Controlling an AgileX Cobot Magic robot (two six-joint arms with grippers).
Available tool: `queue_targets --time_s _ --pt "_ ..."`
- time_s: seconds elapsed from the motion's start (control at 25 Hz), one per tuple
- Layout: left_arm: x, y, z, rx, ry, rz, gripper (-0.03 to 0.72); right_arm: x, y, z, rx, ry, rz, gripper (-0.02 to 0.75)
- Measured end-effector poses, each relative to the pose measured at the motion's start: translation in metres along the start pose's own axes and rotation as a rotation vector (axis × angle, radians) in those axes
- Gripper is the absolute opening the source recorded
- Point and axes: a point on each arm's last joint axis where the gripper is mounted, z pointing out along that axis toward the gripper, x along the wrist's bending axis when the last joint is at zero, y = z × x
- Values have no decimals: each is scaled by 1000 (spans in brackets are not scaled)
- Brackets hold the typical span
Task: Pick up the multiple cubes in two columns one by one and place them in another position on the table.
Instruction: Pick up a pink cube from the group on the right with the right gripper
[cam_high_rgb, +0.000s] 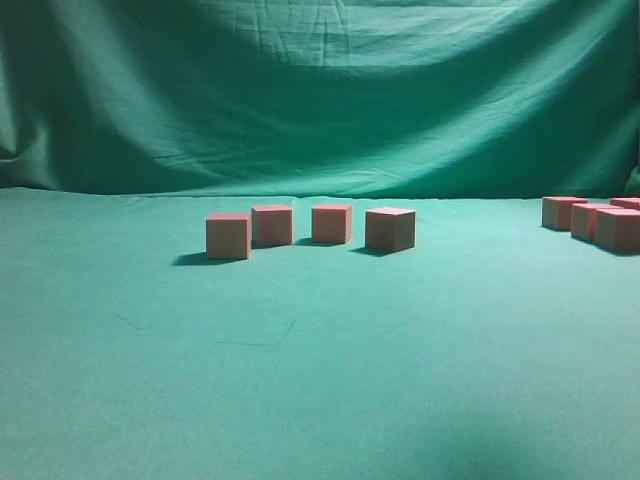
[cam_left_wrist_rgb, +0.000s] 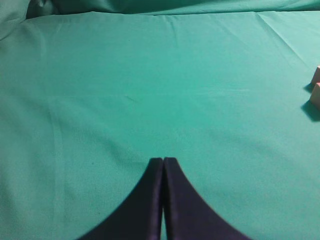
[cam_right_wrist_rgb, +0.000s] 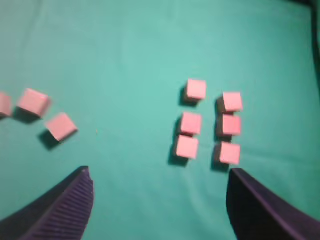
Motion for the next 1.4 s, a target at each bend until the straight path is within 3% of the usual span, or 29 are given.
queue_targets --time_s 0.24,0.52,0.96,1.4 --pt "0 0 0 0 0 0 0 -31 -40 66 234 -37 105 545" --pt "0 0 0 0 0 0 0 -53 -51 116 276 -15 175 545" --pt "0 0 0 0 0 0 0 -35 -45 181 340 70 113 545" --pt "0 0 0 0 0 0 0 -28 -17 215 311 77 109 545"
